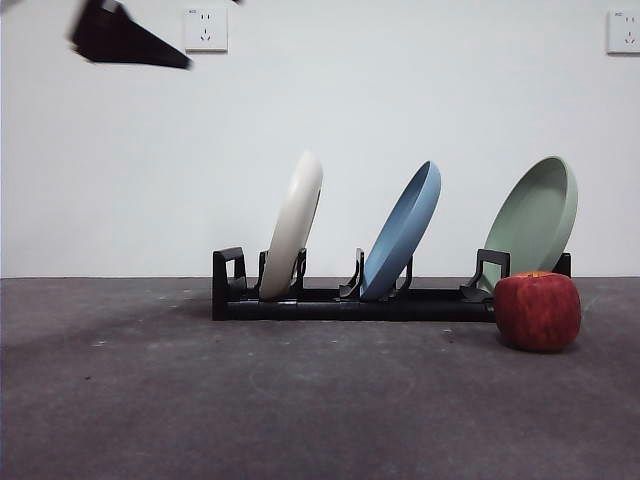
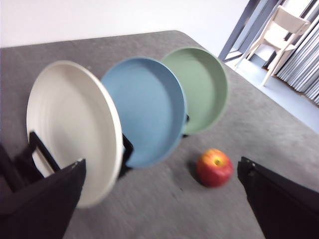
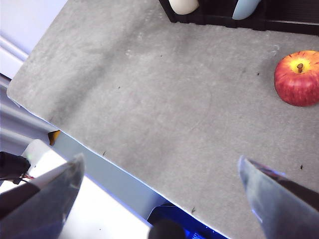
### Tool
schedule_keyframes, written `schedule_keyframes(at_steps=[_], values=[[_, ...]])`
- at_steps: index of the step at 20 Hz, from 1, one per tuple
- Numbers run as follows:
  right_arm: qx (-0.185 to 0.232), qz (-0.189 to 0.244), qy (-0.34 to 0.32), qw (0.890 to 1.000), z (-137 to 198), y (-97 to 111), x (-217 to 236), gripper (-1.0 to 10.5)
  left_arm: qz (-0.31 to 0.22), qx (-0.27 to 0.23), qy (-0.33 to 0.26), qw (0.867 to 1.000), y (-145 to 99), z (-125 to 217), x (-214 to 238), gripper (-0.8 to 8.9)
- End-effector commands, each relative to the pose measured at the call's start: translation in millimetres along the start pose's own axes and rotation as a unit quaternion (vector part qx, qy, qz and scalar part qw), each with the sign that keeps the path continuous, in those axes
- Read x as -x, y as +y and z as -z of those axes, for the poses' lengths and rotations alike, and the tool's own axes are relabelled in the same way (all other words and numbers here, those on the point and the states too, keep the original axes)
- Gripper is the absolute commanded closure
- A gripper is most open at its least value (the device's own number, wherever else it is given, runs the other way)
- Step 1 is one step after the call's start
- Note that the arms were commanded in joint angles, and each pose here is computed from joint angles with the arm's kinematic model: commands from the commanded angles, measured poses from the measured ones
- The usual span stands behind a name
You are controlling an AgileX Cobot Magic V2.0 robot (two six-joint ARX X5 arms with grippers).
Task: Take the yellow plate from the plate rack,put the plate on the table,take the apple from the table,put the apple in the plate
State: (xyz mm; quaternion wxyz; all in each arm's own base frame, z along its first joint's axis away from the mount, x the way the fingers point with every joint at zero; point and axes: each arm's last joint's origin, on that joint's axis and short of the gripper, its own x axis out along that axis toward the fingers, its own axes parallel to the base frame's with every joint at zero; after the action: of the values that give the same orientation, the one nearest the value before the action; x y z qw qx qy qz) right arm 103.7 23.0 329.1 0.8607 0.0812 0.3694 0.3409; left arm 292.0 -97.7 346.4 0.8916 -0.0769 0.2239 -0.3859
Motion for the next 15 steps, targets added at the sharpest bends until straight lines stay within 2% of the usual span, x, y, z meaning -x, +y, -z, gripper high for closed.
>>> schedule_keyframes(at_steps=[1, 8, 13, 14, 15], values=[[-0.001, -0.002, -0.002, 1.000, -1, 0, 0, 2.5, -0.018, 0.001, 0.014, 1.000, 11, -7, -36, 1.60], [-0.008, -0.002, -0.002, 1.000, -1, 1, 0, 2.5, -0.045, -0.009, 0.016, 0.999, 31, -6, -121, 1.61], [-0.009, -0.001, -0.002, 1.000, -1, 0, 0, 2.5, -0.053, 0.025, 0.030, 0.998, 47, 18, -155, 1.62], [-0.009, -0.001, -0.002, 1.000, -1, 0, 0, 2.6, -0.055, 0.030, 0.038, 0.997, 49, 22, -158, 1.79], [-0.009, -0.001, -0.002, 1.000, -1, 0, 0, 2.6, -0.055, 0.034, 0.045, 0.997, 50, 25, -161, 2.75]])
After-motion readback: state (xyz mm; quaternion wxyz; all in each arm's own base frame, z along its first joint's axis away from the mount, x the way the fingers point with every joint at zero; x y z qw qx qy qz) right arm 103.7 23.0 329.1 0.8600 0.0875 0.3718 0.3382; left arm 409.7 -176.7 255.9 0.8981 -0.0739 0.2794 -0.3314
